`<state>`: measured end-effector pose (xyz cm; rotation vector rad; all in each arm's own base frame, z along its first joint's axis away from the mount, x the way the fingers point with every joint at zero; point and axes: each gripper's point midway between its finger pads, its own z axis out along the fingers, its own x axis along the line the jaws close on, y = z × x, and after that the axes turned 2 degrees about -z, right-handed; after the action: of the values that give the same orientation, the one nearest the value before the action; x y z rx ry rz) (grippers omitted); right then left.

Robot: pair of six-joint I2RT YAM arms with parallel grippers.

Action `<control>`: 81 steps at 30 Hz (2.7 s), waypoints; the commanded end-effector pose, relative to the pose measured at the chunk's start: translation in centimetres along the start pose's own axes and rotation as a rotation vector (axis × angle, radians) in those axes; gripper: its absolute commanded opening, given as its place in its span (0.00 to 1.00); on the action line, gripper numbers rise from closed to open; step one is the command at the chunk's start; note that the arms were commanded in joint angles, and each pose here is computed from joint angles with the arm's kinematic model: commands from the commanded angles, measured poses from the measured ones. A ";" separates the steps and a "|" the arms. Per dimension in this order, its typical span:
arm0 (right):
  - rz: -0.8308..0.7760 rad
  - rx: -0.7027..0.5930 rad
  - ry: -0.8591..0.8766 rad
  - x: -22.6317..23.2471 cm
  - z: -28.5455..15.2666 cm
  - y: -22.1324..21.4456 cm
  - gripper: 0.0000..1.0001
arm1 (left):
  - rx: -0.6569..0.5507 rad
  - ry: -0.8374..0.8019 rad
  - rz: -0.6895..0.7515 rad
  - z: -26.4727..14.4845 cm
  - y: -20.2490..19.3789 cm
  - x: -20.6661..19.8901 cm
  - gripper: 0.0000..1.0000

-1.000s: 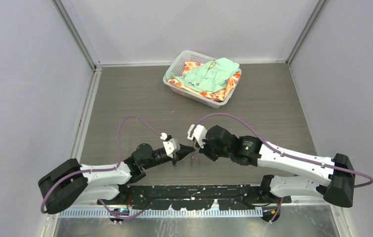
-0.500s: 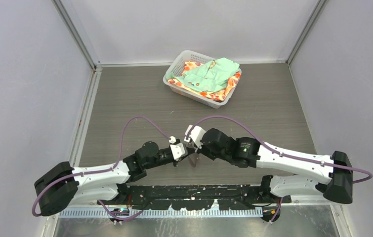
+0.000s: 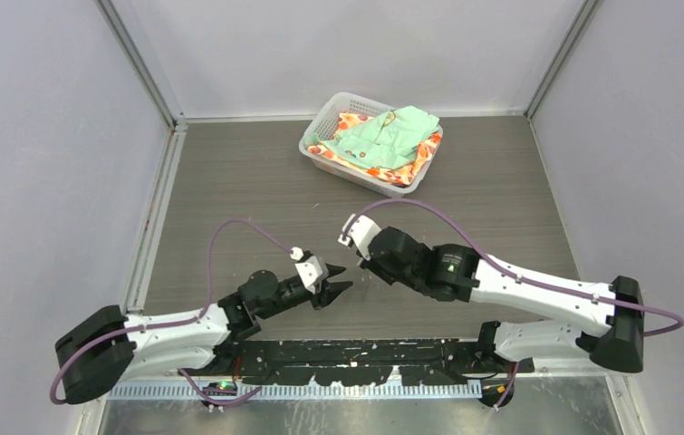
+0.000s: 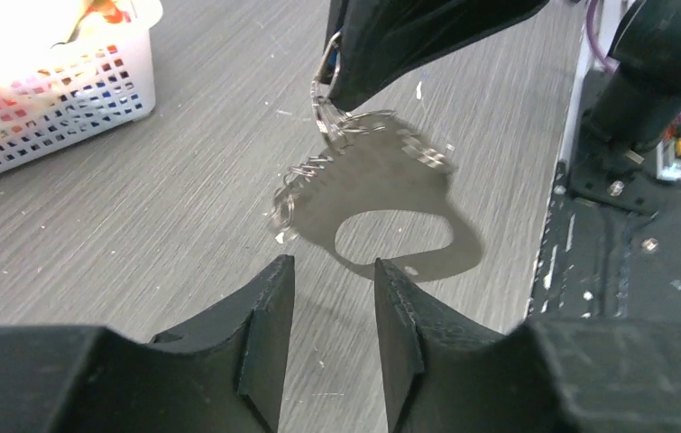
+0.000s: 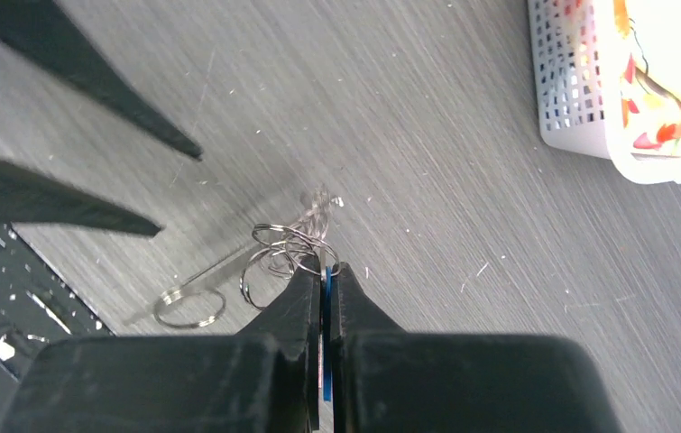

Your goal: Remove the keys from the keyring

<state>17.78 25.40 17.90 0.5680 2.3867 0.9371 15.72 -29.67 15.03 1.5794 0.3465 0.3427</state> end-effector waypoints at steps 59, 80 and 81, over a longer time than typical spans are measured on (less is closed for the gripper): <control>0.387 -0.706 0.194 -5.4 -21.7 18.4 0.01 | -0.418 0.043 1.250 -3.8 31.9 -0.9 0.00; 0.195 -0.626 0.480 -0.4 -23.6 17.0 0.01 | -0.486 0.133 1.352 -5.3 34.8 -1.1 0.00; 0.197 -0.627 0.465 -0.7 -23.6 17.1 0.01 | -0.483 0.127 1.355 -5.2 34.6 -1.2 0.00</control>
<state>7.29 25.49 44.28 0.3774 2.2857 1.9839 13.75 -28.30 46.37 1.2107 -0.7773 1.3868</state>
